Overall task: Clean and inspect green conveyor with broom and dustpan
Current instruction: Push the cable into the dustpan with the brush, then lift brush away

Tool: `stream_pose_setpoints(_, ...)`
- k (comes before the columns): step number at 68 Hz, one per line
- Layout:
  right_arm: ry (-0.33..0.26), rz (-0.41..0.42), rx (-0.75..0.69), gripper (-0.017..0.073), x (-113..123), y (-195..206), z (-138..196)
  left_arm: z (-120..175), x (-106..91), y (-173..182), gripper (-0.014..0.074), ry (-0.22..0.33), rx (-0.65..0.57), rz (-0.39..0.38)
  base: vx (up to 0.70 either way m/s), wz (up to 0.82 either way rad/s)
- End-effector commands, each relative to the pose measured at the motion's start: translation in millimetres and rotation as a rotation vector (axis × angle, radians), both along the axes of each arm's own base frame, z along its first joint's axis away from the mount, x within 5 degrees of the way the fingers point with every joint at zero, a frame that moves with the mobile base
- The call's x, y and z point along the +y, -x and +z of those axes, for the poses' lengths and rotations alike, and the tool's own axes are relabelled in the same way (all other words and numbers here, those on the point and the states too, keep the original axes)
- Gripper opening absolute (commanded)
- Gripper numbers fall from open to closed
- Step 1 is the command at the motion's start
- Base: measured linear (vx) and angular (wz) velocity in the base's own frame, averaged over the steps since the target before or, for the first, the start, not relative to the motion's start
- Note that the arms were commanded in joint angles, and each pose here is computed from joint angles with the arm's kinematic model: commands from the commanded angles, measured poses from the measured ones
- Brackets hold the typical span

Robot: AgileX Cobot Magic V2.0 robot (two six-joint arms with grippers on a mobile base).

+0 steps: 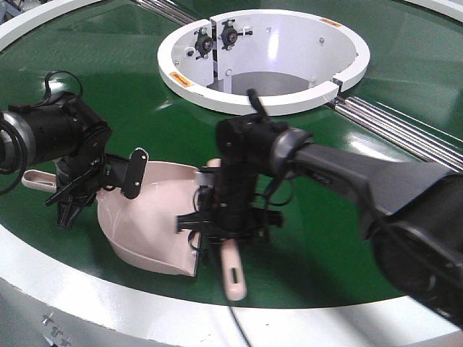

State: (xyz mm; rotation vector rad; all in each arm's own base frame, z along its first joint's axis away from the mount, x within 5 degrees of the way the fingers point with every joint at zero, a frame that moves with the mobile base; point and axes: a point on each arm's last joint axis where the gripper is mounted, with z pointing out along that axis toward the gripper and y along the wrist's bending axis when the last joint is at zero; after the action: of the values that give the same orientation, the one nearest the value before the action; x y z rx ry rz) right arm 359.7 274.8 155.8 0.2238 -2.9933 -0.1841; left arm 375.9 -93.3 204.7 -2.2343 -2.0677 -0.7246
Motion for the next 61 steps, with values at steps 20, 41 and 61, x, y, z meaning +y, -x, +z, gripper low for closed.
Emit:
stream_pose_setpoints(20,-0.311,0.129,-0.1,-0.0003,55.9,5.9,69.3,27.1,-0.8,0.0,-0.0006,0.011,-0.08,-0.008,0.0,0.0)
stream_pose_setpoints(41,-0.304,0.126,-0.255,-0.0003,23.5,-1.3,122.8,27.1,-0.8,0.0,-0.0006,0.011,-0.08,-0.008,0.0,0.0)
stream_pose_setpoints(61,-0.267,0.076,-0.384,-0.0001,-36.9,-12.0,166.8,27.1,-0.8,-0.1,-0.0006,0.011,-0.081,-0.009,0.0,0.0)
